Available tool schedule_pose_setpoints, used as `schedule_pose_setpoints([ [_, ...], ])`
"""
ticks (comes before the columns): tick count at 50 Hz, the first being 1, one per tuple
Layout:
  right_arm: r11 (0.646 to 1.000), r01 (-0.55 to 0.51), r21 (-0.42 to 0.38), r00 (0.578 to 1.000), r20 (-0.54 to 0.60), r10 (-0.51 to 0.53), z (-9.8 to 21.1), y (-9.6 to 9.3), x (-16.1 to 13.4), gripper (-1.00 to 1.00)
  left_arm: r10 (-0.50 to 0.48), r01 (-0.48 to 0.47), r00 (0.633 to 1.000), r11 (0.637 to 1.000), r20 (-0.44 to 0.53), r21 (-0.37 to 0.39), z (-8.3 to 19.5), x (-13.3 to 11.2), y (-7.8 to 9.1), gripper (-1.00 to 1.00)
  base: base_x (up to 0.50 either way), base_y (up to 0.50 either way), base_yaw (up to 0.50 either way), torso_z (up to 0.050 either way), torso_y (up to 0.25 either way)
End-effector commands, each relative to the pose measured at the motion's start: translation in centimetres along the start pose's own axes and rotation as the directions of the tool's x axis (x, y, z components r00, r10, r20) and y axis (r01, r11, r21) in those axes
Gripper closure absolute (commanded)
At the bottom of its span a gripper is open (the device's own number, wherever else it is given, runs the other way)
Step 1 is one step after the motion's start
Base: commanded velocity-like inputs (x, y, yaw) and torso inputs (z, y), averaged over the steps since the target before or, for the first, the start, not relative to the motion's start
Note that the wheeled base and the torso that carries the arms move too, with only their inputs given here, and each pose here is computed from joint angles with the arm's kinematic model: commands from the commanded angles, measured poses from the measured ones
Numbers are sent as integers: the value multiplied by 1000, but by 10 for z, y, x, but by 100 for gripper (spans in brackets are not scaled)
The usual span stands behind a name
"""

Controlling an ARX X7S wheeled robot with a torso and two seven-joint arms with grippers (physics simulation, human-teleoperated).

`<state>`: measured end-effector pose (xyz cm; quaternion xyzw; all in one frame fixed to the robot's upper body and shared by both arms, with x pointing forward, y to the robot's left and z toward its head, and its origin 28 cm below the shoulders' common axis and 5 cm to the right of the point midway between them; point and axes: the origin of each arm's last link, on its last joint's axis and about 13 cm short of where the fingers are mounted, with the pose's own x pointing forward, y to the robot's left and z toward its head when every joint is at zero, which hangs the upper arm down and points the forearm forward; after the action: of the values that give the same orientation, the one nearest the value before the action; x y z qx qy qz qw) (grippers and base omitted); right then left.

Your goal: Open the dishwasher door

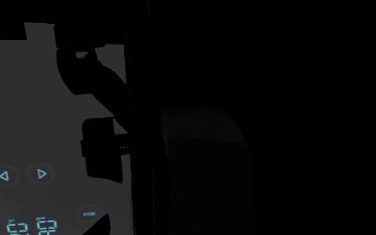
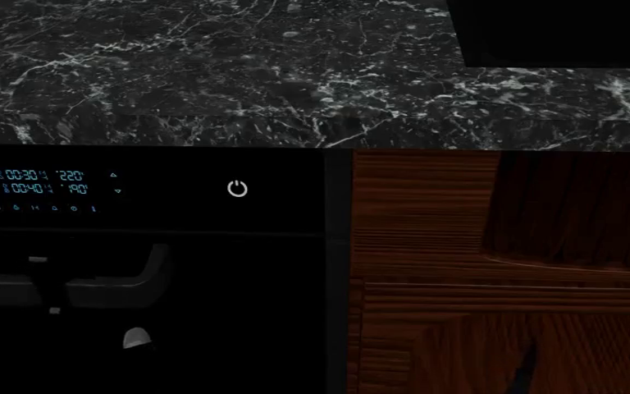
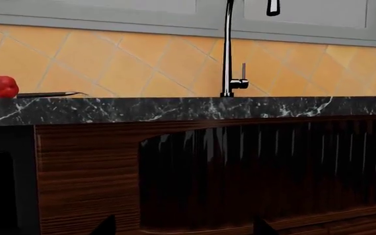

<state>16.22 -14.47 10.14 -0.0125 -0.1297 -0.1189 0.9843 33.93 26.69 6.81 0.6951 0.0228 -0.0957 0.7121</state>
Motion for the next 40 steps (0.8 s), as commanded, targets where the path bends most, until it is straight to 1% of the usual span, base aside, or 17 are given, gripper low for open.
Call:
schedule_pose_setpoints([
  [1, 1000, 4, -1, 1000, 2, -4, 1, -1, -2, -100, -2, 2, 1000, 999, -10, 32, -2, 9, 0, -100, 0, 0, 0, 0, 0],
  [14, 1000, 9, 0, 1000, 2, -9, 1, -2, -2, -100, 4, -4, 1000, 999, -12, 53, -2, 16, 4, -100, 0, 0, 0, 0, 0],
  [20, 1000, 9, 0, 1000, -1, -9, 1, -2, -2, -100, -1, 2, 1000, 999, -13, 50, -3, 17, 3, -100, 0, 0, 0, 0, 0],
  [21, 1000, 9, 0, 1000, -1, -9, 0, -2, -2, -100, -3, 4, 1000, 999, -16, 47, -3, 17, 3, 100, 0, 0, 0, 0, 0],
  [32, 1000, 7, 1, 1000, -5, -7, -2, -2, -1, -100, -5, 5, 1000, 999, -14, 46, -3, 15, 4, 100, 0, 0, 0, 0, 0],
  [40, 1000, 9, 0, 1000, -4, -9, -1, -2, -3, -100, -6, 7, 1000, 999, -7, 45, -3, 12, 9, 100, -1, 0, 0, 0, 0],
])
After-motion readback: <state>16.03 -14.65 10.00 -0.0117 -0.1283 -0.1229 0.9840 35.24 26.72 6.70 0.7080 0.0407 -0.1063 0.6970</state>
